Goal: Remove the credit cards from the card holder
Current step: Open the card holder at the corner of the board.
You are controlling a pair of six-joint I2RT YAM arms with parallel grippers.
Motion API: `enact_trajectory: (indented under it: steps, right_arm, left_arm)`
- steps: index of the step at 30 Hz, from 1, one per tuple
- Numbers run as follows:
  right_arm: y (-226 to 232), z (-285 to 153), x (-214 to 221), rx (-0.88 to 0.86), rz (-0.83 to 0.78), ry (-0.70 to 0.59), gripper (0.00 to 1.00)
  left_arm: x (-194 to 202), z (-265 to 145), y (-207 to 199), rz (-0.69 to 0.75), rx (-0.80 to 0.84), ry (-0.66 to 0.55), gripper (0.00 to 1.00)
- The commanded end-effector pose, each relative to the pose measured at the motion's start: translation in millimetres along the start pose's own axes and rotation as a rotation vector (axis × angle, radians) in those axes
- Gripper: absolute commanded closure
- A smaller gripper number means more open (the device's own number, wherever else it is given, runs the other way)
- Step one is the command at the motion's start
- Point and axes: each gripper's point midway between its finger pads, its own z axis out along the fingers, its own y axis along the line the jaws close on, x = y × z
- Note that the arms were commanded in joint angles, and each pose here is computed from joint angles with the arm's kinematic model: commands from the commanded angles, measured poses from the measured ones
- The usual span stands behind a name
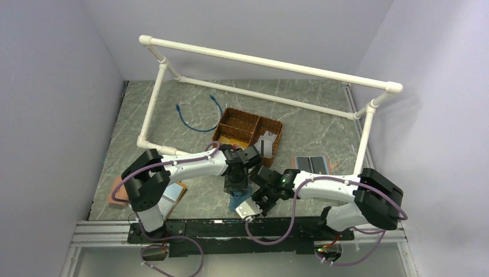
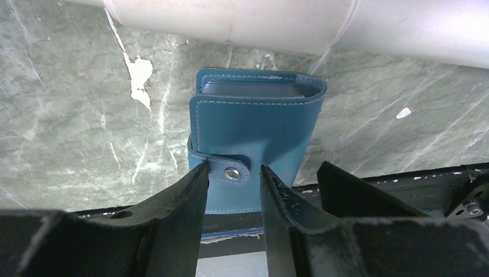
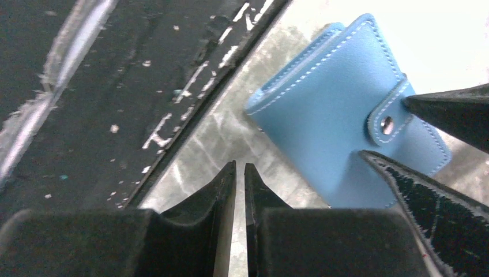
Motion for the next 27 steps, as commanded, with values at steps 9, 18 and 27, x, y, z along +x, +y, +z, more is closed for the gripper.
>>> enact_trajectory:
  steps: [9,18,27]
  right_arm:
    - [1,-33,-46,-0.068,-0.109,-0.172,0.87]
    - [-7,-29,-39,-0.029,-0.082,-0.148,0.86]
    - [-27,-21,-27,0.058,-0.021,-0.092,0.86]
  left_arm:
    - [13,6,2,0.010,-0.023,0.021,0.61]
    - [16,4,4,0.044,-0.025,0.038,0.68]
    - [23,12,11,0.051,-0.051,0.067,0.98]
